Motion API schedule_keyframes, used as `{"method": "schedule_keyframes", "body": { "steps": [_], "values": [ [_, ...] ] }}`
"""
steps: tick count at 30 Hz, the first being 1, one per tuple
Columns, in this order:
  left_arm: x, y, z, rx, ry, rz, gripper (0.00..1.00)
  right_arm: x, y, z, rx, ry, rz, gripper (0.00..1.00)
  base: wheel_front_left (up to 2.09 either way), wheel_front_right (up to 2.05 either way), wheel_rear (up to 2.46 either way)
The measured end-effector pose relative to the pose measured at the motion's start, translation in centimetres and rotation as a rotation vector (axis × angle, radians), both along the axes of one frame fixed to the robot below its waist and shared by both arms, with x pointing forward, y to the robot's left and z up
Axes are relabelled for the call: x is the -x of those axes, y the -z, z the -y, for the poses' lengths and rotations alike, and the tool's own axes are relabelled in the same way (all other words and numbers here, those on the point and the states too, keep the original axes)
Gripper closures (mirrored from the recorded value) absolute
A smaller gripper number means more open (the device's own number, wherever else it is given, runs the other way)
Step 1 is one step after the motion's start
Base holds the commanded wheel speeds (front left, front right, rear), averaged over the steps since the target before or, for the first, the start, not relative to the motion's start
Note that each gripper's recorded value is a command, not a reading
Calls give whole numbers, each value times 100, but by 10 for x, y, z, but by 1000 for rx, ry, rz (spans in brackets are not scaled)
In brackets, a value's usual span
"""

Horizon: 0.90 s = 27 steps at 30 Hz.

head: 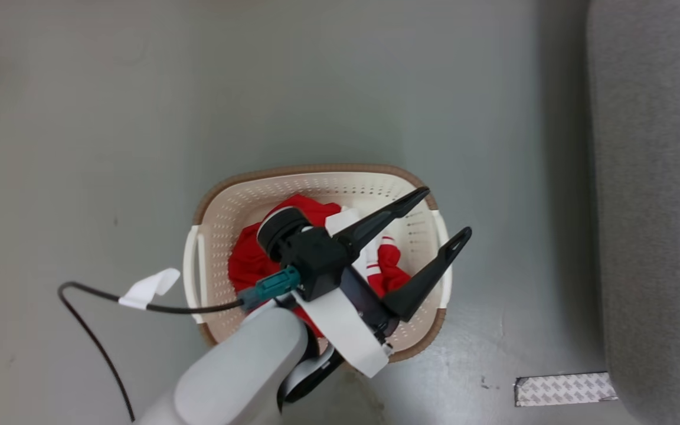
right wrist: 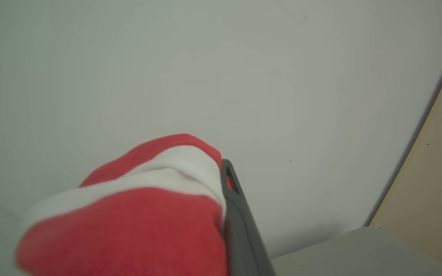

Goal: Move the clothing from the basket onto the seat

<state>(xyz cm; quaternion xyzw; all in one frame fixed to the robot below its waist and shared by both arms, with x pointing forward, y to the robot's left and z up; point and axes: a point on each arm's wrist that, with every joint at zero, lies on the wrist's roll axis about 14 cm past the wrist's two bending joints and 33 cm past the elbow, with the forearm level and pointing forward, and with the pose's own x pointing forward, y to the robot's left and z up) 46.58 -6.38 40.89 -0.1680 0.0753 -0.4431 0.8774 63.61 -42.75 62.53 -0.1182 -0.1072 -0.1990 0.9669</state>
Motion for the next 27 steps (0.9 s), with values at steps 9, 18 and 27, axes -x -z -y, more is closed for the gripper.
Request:
{"method": "schedule_keyframes", "body": {
  "steps": [9,18,27],
  "values": [
    [11,16,-20,-32,-56,-64,0,29,148,9,-155,84,-284,100,0,0,0],
    [15,8,-28,-52,-82,-43,0,60,190,-5,-217,87,-390,0,0,0,0],
    [23,-20,-22,-41,-94,13,0,97,189,-18,-181,44,-435,0,0,0,0]
  ]
}}
